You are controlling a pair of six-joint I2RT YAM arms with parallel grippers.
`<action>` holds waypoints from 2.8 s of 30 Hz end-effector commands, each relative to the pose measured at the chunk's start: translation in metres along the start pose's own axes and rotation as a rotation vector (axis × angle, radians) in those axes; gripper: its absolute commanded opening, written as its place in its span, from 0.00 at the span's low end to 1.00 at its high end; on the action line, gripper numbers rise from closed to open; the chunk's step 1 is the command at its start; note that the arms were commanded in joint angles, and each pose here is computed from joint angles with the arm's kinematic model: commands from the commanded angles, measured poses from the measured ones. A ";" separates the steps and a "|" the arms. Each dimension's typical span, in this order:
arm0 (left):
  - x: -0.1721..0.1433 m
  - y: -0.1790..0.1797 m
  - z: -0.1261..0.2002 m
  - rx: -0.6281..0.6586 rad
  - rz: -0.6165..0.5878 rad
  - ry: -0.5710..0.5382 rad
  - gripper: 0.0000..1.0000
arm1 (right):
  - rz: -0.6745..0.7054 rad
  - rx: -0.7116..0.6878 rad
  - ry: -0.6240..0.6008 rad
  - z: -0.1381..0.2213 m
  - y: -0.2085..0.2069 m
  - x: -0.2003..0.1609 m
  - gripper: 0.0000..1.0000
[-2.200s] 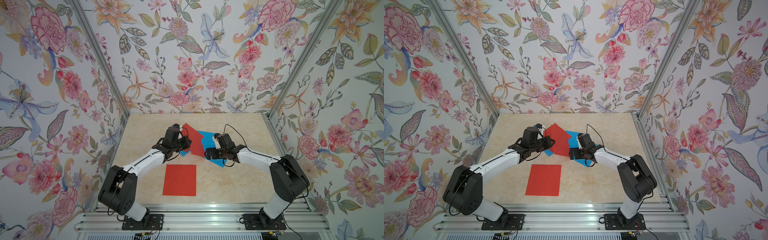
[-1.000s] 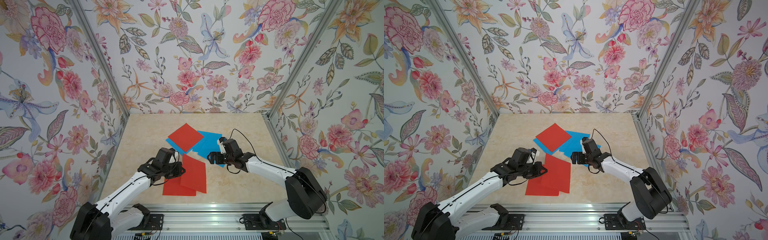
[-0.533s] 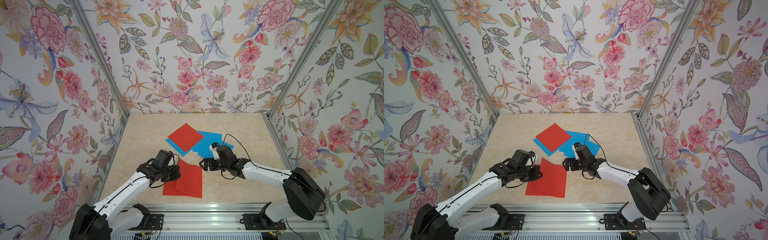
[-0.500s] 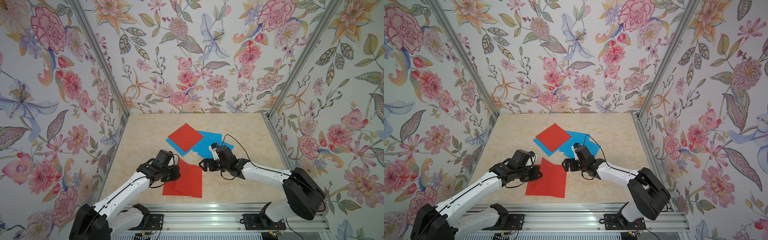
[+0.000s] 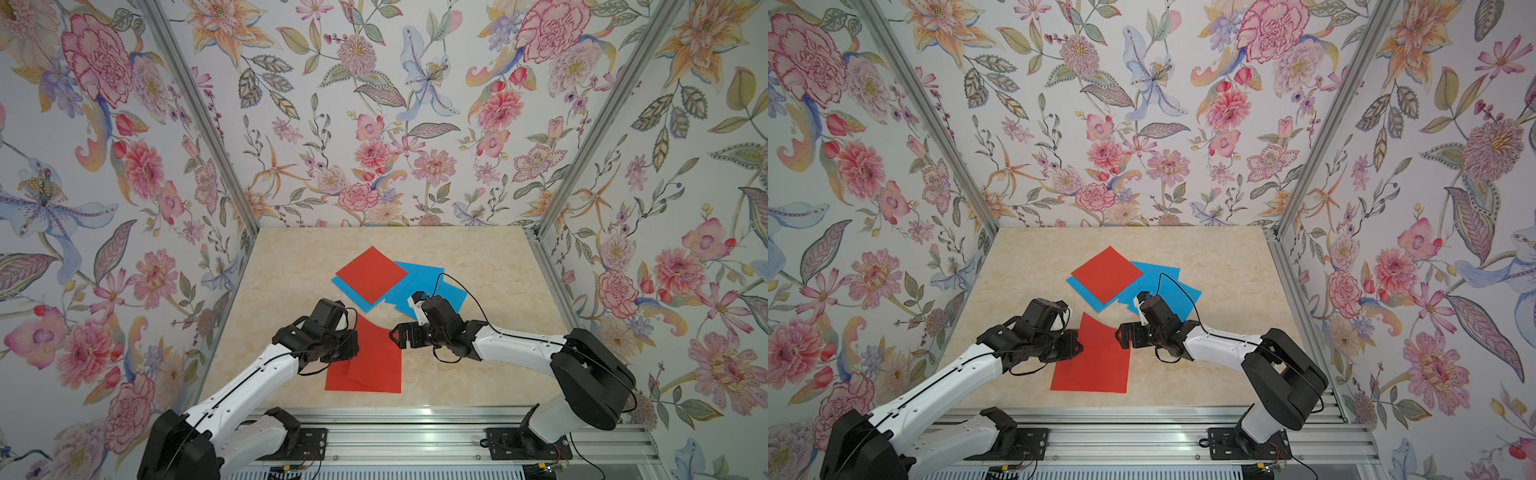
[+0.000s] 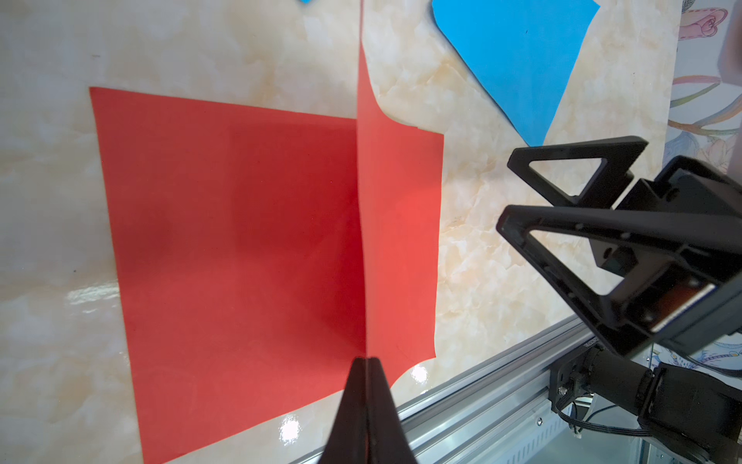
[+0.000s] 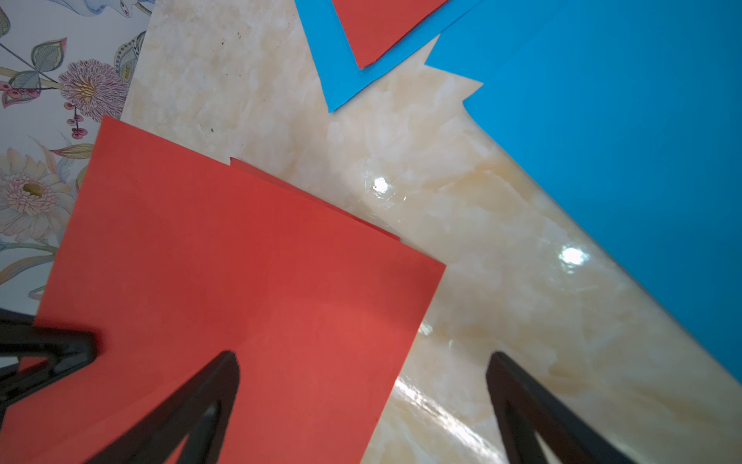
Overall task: Sort the scattered colored papers by color
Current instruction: Place the colored paper.
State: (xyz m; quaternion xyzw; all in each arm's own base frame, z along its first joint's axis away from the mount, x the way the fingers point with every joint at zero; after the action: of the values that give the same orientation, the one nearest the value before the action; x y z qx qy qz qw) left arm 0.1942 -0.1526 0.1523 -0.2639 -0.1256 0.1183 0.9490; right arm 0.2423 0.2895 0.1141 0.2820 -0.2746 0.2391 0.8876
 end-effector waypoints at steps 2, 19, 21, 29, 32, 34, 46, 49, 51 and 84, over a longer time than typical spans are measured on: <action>0.001 -0.003 0.007 0.015 -0.029 -0.019 0.00 | 0.002 0.025 -0.011 -0.006 0.008 0.007 1.00; 0.003 0.003 0.010 0.073 -0.044 -0.020 0.00 | 0.005 0.068 -0.002 -0.015 0.018 0.006 1.00; 0.004 0.003 0.011 0.078 -0.045 -0.027 0.00 | 0.009 0.071 0.001 -0.016 0.020 0.006 1.00; 0.005 0.008 0.010 0.107 -0.037 -0.042 0.00 | 0.016 0.080 0.006 -0.020 0.023 0.007 1.00; 0.005 0.009 0.009 0.116 -0.031 -0.048 0.00 | 0.017 0.082 0.010 -0.021 0.024 0.006 1.00; 0.006 0.010 0.010 0.119 -0.027 -0.057 0.00 | 0.020 0.085 0.012 -0.022 0.025 0.006 1.00; 0.004 0.012 0.009 0.120 -0.018 -0.054 0.00 | 0.029 0.100 0.022 -0.028 0.030 0.007 1.00; 0.003 0.012 0.009 0.120 -0.017 -0.050 0.00 | 0.027 0.109 0.022 -0.031 0.032 0.007 1.00; 0.003 0.013 0.009 0.119 -0.017 -0.048 0.00 | 0.027 0.113 0.023 -0.034 0.034 0.007 1.00; -0.002 0.019 0.008 0.133 -0.005 -0.041 0.00 | 0.032 0.152 0.095 -0.068 0.048 -0.012 1.00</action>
State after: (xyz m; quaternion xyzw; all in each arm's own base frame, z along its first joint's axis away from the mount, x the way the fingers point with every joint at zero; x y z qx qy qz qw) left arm 0.1920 -0.1367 0.1531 -0.2111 -0.1427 0.1289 0.9584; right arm 0.2314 0.3595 0.0811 0.3305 -0.2283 0.2840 0.8706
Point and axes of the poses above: each gripper's point midway between its finger pads, its own z axis back along the fingers, its own y axis along the line the jaws close on, x = y × z, the point moved 5 cm from there along z, back along the fingers, and after that the axes turned 13 degrees about z, right-handed, at the moved point
